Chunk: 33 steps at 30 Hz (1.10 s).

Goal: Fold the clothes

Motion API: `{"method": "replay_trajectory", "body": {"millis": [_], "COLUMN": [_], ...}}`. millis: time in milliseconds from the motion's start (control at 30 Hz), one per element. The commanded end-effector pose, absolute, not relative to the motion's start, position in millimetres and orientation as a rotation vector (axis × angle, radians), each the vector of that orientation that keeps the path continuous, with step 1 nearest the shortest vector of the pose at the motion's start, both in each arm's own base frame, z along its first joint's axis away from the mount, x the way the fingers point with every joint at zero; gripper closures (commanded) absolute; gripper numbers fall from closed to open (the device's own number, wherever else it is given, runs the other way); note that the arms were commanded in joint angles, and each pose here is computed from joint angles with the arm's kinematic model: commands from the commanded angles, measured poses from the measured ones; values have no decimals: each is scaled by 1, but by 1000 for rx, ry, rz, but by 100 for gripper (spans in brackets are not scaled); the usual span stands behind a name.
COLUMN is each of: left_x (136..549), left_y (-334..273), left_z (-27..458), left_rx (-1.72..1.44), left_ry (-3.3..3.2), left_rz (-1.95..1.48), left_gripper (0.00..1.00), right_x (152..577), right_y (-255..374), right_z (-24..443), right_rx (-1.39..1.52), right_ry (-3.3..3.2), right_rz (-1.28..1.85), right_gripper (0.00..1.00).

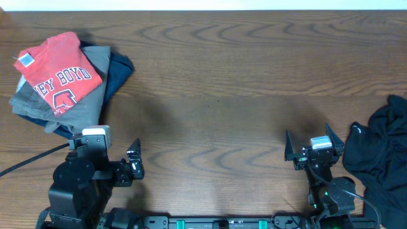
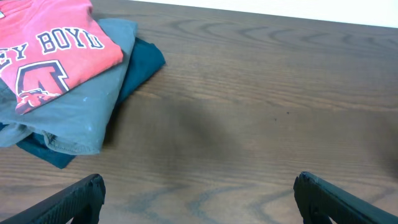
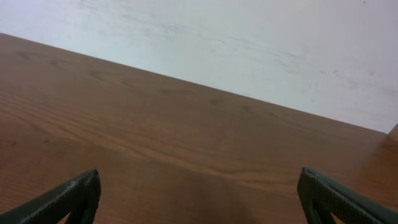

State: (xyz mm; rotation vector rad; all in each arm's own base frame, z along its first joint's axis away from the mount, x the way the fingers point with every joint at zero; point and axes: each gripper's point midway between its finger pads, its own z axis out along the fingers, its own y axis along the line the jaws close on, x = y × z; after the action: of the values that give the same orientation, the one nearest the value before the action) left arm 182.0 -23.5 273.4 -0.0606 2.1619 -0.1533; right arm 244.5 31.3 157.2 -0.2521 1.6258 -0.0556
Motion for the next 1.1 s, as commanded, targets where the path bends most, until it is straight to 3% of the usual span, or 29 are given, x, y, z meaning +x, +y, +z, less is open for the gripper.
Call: {"method": "replay_trajectory", "body": {"millis": [0, 833, 1067], "left_x": [181, 181, 170], "left_y": [-22, -20, 3], "left_z": [273, 273, 250], "left_rx": [-66, -73, -212], "left_ry": [2163, 2159, 2204], "left_rz": [-142, -139, -60], "left_gripper": [2, 2, 2], "right_x": [244, 244, 244], "right_y": [31, 31, 31], "right_z": [157, 157, 157], "right_rx": [-249, -249, -249], "right_ry": [1626, 1625, 1625], "right_rz": [-46, -46, -46], "right_gripper": [1, 1, 1]}}
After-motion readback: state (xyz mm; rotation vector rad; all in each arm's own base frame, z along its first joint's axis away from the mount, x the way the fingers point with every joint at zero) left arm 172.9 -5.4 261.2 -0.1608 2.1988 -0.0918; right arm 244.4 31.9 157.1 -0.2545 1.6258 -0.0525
